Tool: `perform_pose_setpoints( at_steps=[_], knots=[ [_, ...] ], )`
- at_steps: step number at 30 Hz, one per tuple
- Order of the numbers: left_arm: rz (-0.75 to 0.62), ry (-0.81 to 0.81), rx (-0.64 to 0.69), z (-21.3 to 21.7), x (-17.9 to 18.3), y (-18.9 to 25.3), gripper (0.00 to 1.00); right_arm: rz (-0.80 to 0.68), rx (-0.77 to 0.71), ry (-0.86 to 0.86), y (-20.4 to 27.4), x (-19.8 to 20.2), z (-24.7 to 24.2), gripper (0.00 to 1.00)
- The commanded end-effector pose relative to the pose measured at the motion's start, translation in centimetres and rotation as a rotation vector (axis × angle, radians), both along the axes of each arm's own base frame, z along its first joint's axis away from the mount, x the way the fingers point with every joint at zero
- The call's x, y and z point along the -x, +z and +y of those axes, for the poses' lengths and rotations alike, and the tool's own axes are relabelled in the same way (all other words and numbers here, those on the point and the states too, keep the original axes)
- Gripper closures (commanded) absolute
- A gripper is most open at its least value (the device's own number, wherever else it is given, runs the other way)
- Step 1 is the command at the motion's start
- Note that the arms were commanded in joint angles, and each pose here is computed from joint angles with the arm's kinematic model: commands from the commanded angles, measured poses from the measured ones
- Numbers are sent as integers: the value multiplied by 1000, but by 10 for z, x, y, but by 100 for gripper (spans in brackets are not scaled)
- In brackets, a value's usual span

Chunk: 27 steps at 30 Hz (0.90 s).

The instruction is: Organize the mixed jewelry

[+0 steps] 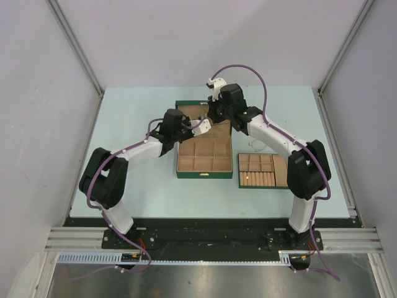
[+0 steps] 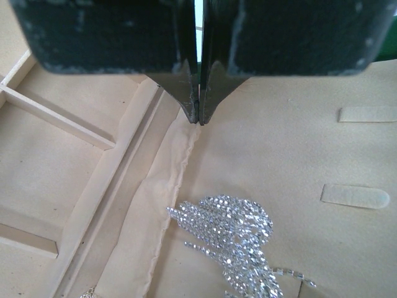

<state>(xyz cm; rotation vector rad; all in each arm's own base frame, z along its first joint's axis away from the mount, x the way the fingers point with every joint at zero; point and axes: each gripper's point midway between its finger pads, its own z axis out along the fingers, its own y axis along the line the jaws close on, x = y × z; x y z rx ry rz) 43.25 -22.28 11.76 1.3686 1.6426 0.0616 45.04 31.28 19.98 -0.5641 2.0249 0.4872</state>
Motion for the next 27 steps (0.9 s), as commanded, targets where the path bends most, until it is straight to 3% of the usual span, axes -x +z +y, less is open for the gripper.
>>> perform_pose_setpoints(
  at_steps=[1, 27],
  knots=[
    [21, -92, 80, -28, 17, 19, 100, -93, -37, -26, 37, -16, -2, 100],
    [28, -96, 87, -32, 17, 21, 100, -64, 17, -22, -3, -9, 4, 100]
  ],
)
